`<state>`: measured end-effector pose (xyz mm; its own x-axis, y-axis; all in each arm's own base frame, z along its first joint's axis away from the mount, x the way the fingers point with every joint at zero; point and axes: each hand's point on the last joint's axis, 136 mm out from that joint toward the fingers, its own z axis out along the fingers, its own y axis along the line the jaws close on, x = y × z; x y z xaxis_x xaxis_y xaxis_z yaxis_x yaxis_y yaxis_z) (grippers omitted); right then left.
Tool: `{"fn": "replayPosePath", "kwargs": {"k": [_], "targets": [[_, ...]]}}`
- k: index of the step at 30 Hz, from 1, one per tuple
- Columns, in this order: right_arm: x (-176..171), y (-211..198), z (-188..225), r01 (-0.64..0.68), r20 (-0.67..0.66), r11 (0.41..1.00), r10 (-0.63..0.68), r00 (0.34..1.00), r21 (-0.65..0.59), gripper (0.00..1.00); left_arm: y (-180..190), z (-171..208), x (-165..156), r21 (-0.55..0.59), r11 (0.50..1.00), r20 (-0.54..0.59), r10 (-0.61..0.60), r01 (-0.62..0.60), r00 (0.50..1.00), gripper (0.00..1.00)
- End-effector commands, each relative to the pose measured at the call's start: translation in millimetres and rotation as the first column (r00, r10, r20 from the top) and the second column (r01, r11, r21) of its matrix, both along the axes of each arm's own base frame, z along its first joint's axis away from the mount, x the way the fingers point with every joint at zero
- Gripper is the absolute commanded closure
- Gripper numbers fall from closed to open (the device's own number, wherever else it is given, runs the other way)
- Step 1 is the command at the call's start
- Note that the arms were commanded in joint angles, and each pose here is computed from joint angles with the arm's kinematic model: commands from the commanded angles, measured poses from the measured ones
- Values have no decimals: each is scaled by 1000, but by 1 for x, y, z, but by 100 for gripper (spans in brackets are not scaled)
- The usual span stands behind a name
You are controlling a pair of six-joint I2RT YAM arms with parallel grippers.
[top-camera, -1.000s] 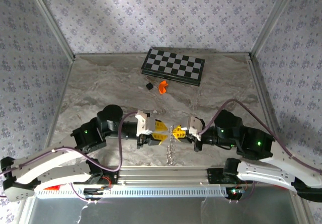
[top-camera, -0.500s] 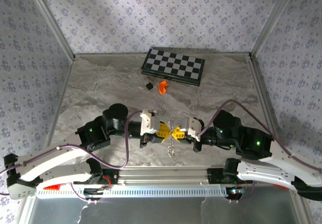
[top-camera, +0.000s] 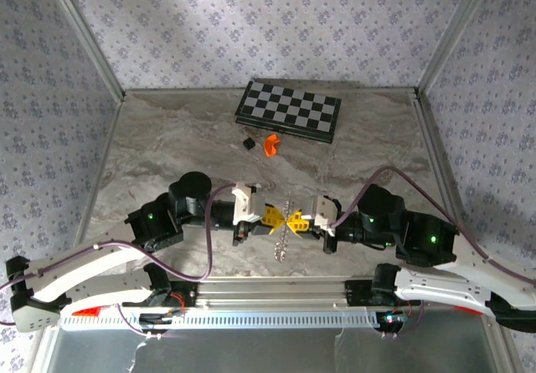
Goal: Put the keys on the keyring
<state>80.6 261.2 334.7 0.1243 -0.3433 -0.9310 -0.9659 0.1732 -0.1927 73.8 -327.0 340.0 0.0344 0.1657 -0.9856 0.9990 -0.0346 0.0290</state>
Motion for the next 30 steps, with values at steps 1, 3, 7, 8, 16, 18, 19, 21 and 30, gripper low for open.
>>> {"fn": "replayPosePath", "kwargs": {"k": [1,3,7,8,16,18,19,21,30], "targets": [[1,-2,20,14,33,999,-16,999,46,100,-4,19,-7,-67,997,9,-46,46,999,100],[1,-2,20,13,34,999,-15,999,47,100,-5,19,-9,-74,996,3,-58,58,998,99],[1,-2,20,12,36,999,-13,999,44,100,-8,19,-10,-79,995,-5,-69,69,998,90],[0,-2,21,10,37,999,-12,999,45,100,-8,20,-10,-82,994,-5,-72,72,997,90],[0,-3,20,10,47,999,-12,999,39,100,-7,19,-12,-84,993,-11,-85,83,996,92],[-1,-3,21,9,48,999,-11,999,42,100,-7,19,-13,-85,993,-11,-87,85,996,94],[0,-3,21,9,48,999,-11,999,41,100,-7,19,-13,-85,992,-12,-90,89,996,95],[0,-3,20,12,48,999,-13,999,40,100,-7,19,-14,-87,992,-11,-94,93,995,97],[5,-4,20,44,41,998,-46,998,44,98,-8,12,-10,-69,995,-13,-75,73,997,100]]}}
